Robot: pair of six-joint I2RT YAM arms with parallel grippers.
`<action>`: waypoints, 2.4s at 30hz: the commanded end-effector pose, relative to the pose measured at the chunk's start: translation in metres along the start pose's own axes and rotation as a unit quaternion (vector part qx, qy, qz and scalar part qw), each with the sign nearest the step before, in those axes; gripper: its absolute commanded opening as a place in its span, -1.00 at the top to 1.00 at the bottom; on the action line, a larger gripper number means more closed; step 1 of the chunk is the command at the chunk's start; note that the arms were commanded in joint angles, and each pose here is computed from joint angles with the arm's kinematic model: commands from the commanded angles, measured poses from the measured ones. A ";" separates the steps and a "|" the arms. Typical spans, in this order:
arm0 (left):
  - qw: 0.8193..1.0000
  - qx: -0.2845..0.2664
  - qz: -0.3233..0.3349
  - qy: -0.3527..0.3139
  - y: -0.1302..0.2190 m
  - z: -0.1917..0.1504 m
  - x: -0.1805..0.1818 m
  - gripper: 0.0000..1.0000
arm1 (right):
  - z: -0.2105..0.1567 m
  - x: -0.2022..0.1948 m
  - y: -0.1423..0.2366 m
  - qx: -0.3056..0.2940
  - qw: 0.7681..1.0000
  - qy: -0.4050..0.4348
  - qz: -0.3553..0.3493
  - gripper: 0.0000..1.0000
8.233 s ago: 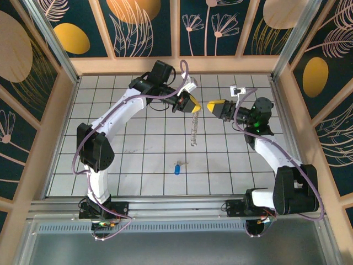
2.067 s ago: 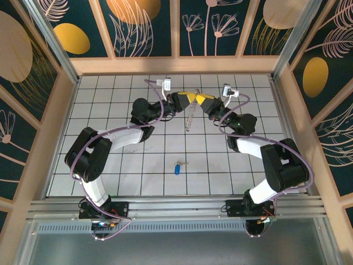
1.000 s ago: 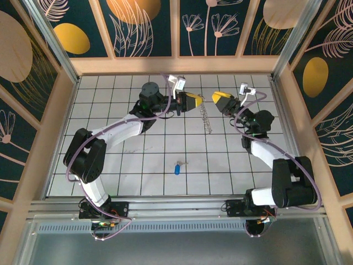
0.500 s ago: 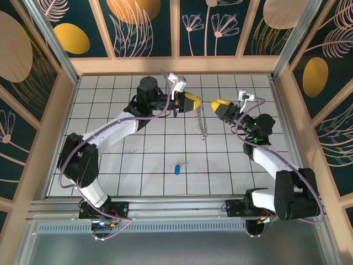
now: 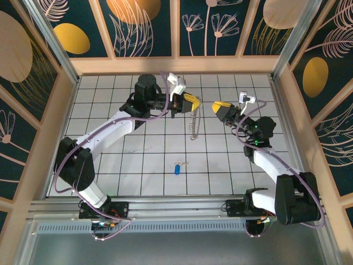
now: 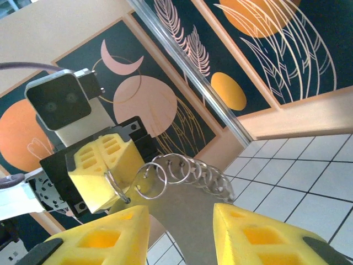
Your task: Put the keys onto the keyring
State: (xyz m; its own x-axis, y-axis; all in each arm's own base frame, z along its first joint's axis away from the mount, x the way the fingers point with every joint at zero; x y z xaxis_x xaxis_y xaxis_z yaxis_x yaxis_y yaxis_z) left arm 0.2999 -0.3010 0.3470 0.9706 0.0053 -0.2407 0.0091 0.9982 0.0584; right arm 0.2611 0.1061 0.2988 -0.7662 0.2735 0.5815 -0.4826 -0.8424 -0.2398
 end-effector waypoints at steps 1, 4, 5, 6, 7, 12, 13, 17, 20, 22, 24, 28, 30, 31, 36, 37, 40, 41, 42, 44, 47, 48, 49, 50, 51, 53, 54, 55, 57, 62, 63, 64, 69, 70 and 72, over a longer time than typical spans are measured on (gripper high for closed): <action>0.999 0.004 -0.030 -0.022 -0.001 0.008 0.000 1.00 | 0.009 0.021 0.000 0.004 0.997 0.056 0.048 0.31; 0.999 0.011 -0.038 -0.015 -0.004 0.006 0.003 1.00 | 0.009 0.026 -0.002 0.011 0.996 0.061 0.062 0.31; 0.999 0.012 -0.040 -0.014 -0.005 0.005 0.003 1.00 | 0.009 0.028 -0.002 0.013 0.996 0.063 0.069 0.31; 0.999 0.012 -0.040 -0.013 -0.004 0.005 0.004 1.00 | 0.009 0.030 -0.003 0.015 0.995 0.066 0.075 0.31; 0.999 0.012 -0.041 -0.011 -0.004 0.005 0.005 1.00 | 0.009 0.032 -0.003 0.016 0.994 0.068 0.082 0.31; 0.999 0.010 -0.045 -0.009 -0.005 0.006 0.005 1.00 | 0.012 0.039 -0.008 0.019 0.992 0.073 0.104 0.29; 0.999 0.010 -0.046 -0.008 -0.005 0.006 0.005 1.00 | 0.013 0.041 -0.009 0.019 0.991 0.074 0.108 0.30; 0.999 0.007 -0.049 -0.008 -0.005 0.007 0.004 1.00 | 0.013 0.043 -0.015 0.024 0.990 0.072 0.120 0.30; 0.999 0.006 -0.052 -0.008 -0.005 0.008 0.003 1.00 | 0.011 0.043 -0.019 0.026 0.990 0.069 0.124 0.32; 0.999 0.005 -0.052 -0.008 -0.005 0.008 0.003 1.00 | 0.010 0.042 -0.021 0.027 0.990 0.066 0.125 0.33; 0.999 0.003 -0.053 -0.008 -0.005 0.009 0.003 1.00 | 0.009 0.041 -0.022 0.027 0.990 0.065 0.126 0.34; 0.998 0.001 -0.056 -0.008 -0.005 0.010 0.003 1.00 | 0.007 0.036 -0.024 0.025 0.991 0.059 0.118 0.34; 0.998 0.001 -0.056 -0.007 -0.005 0.010 0.002 1.00 | 0.007 0.035 -0.025 0.024 0.991 0.058 0.117 0.35; 0.998 0.001 -0.056 -0.007 -0.005 0.009 0.003 1.00 | 0.006 0.034 -0.025 0.025 0.991 0.056 0.117 0.35; 0.998 -0.001 -0.058 -0.007 -0.005 0.010 0.002 1.00 | 0.004 0.032 -0.028 0.028 0.991 0.053 0.118 0.39; 0.998 -0.001 -0.058 -0.006 -0.005 0.010 0.002 1.00 | 0.003 0.032 -0.029 0.030 0.991 0.053 0.120 0.40; 0.998 -0.002 -0.060 -0.008 -0.005 0.011 0.002 1.00 | 0.002 0.032 -0.030 0.032 0.991 0.052 0.122 0.45; 0.998 -0.002 -0.060 -0.008 -0.005 0.011 0.001 1.00 | 0.003 0.032 -0.030 0.032 0.990 0.053 0.123 0.47; 0.998 -0.002 -0.060 -0.008 -0.005 0.011 0.002 1.00 | 0.002 0.032 -0.031 0.032 0.990 0.053 0.124 0.50; 0.998 -0.003 -0.060 -0.007 -0.005 0.011 0.002 1.00 | 0.002 0.032 -0.032 0.032 0.990 0.053 0.124 0.55; 0.998 -0.003 -0.062 -0.007 -0.005 0.011 0.001 1.00 | 0.003 0.033 -0.033 0.032 0.990 0.053 0.125 0.63; 0.998 -0.002 -0.064 -0.007 -0.005 0.011 0.001 1.00 | 0.003 0.032 -0.033 0.031 0.990 0.054 0.124 0.66; 0.998 -0.003 -0.063 -0.006 -0.005 0.011 0.001 1.00 | 0.003 0.032 -0.033 0.031 0.990 0.054 0.124 0.74; 0.998 -0.003 -0.064 -0.005 -0.005 0.011 0.001 1.00 | 0.004 0.033 -0.033 0.031 0.990 0.055 0.125 0.80; 0.998 -0.003 -0.064 -0.005 -0.005 0.011 0.001 1.00 | 0.004 0.033 -0.034 0.033 0.990 0.054 0.126 0.89; 0.998 -0.005 -0.063 -0.004 -0.005 0.011 0.001 1.00 | 0.003 0.032 -0.034 0.033 0.990 0.054 0.124 1.00; 0.998 -0.006 -0.062 -0.003 -0.005 0.011 0.001 1.00 | 0.003 0.031 -0.034 0.033 0.990 0.055 0.123 1.00; 0.998 -0.009 -0.059 -0.001 -0.005 0.011 0.002 1.00 | 0.003 0.030 -0.033 0.033 0.991 0.056 0.120 1.00; 0.999 -0.016 -0.044 0.005 -0.005 0.011 0.005 0.94 | 0.003 0.027 -0.033 0.029 0.991 0.059 0.112 1.00; 0.998 -0.064 0.015 0.023 0.005 0.009 0.012 0.43 | 0.006 0.021 -0.028 0.016 0.992 0.065 0.105 1.00; 0.996 -0.079 0.029 0.030 0.010 0.010 0.012 0.32 | 0.007 0.021 -0.027 0.013 0.992 0.067 0.107 1.00; 0.994 -0.094 0.043 0.037 0.013 0.010 0.012 0.25 | 0.008 0.021 -0.026 0.010 0.992 0.068 0.108 1.00; 0.982 -0.145 0.092 0.077 0.026 0.007 0.013 0.07 | 0.012 0.021 -0.023 -0.008 0.990 0.074 0.116 1.00; 0.980 -0.155 0.091 0.087 0.027 0.006 0.013 0.05 | 0.012 0.022 -0.023 -0.013 0.990 0.075 0.119 1.00; 0.976 -0.171 0.080 0.105 0.027 0.003 0.012 0.04 | 0.013 0.022 -0.023 -0.020 0.989 0.077 0.124 1.00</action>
State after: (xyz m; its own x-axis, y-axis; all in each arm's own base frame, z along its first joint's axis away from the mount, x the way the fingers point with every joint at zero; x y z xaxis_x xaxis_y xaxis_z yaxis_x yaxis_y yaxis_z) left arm 0.3171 -0.2827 0.3229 0.8826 0.1636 -0.4408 -0.2122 0.9752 -0.0628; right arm 0.2673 0.1296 0.3117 -0.8696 0.1421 0.4730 -0.3147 -0.8975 -0.3090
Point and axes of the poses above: each hand's point on the last joint's axis, 136 mm out from that joint toward the fingers, its own y axis back along the fingers, its own x axis along the line the jaws close on, z = x × y, the point moved 8 cm from there along y, back along the fingers, and after that the axes turned 1 degree about y, right-handed, at the moved point
